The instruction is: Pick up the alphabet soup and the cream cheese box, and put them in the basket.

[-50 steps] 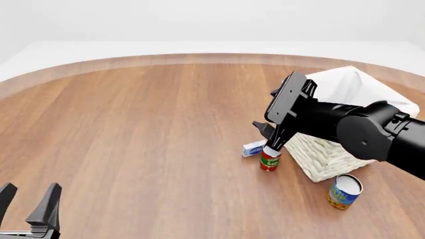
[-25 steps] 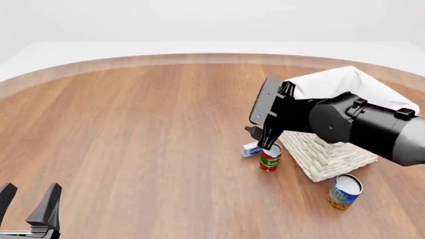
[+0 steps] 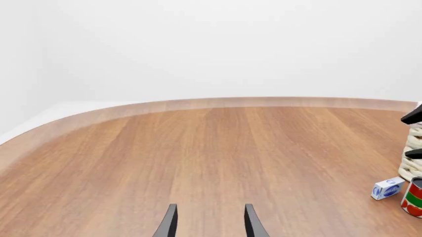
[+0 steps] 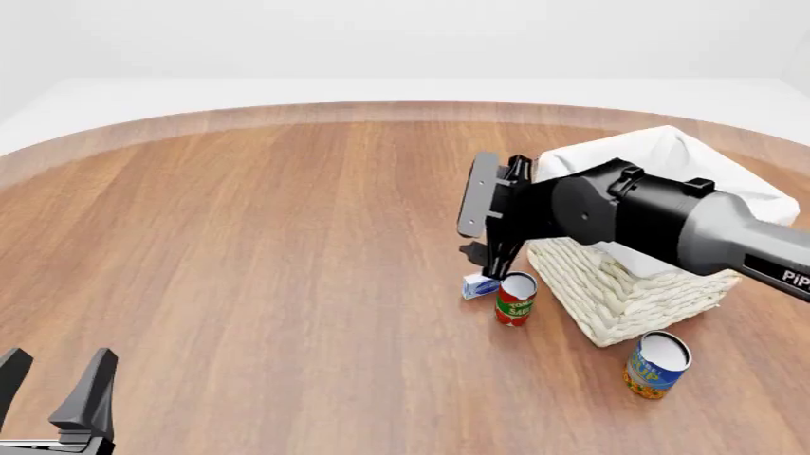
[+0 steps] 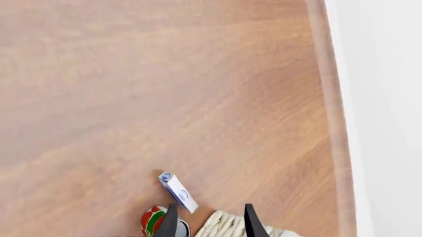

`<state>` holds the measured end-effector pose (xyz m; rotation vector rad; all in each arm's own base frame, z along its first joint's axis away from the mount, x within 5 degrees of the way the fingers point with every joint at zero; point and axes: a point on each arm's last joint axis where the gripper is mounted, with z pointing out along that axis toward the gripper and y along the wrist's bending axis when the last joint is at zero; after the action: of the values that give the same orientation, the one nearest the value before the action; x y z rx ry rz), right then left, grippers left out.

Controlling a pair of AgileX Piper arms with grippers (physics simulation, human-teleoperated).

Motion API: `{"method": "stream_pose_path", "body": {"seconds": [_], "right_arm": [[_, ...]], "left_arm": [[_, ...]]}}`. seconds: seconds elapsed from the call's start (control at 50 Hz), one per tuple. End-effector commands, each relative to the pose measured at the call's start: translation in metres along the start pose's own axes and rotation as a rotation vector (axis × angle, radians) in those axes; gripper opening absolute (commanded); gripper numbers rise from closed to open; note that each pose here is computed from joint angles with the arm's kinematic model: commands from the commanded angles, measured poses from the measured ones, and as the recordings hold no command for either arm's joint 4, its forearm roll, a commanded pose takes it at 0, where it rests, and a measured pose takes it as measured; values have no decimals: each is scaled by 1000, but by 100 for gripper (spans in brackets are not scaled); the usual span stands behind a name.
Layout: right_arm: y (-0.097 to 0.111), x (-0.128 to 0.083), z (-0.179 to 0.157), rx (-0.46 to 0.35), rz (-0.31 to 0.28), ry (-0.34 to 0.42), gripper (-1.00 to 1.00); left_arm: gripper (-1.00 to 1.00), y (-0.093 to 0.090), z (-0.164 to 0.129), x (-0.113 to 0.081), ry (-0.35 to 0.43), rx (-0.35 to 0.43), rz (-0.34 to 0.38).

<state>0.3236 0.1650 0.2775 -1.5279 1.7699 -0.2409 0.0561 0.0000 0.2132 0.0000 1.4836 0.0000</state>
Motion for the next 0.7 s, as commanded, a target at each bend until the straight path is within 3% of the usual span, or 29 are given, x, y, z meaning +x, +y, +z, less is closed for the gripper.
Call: {"method": "stream_pose_path", "body": {"seconds": [0.02,0.28,0.62,0.7], "right_arm": [[8,-8,7,-64,-47,18,100],[11,-1,10,-96,-81,48,100],[12,-1,10,-87,-59,41,100],[16,2,27,-119,-56,65,100]], "left_arm": [[100,0,0,0,0,0,0],[100,0,0,0,0,0,0],[100,0,1,-1,1,0,0],[100,0,1,-1,1,0,0]]}}
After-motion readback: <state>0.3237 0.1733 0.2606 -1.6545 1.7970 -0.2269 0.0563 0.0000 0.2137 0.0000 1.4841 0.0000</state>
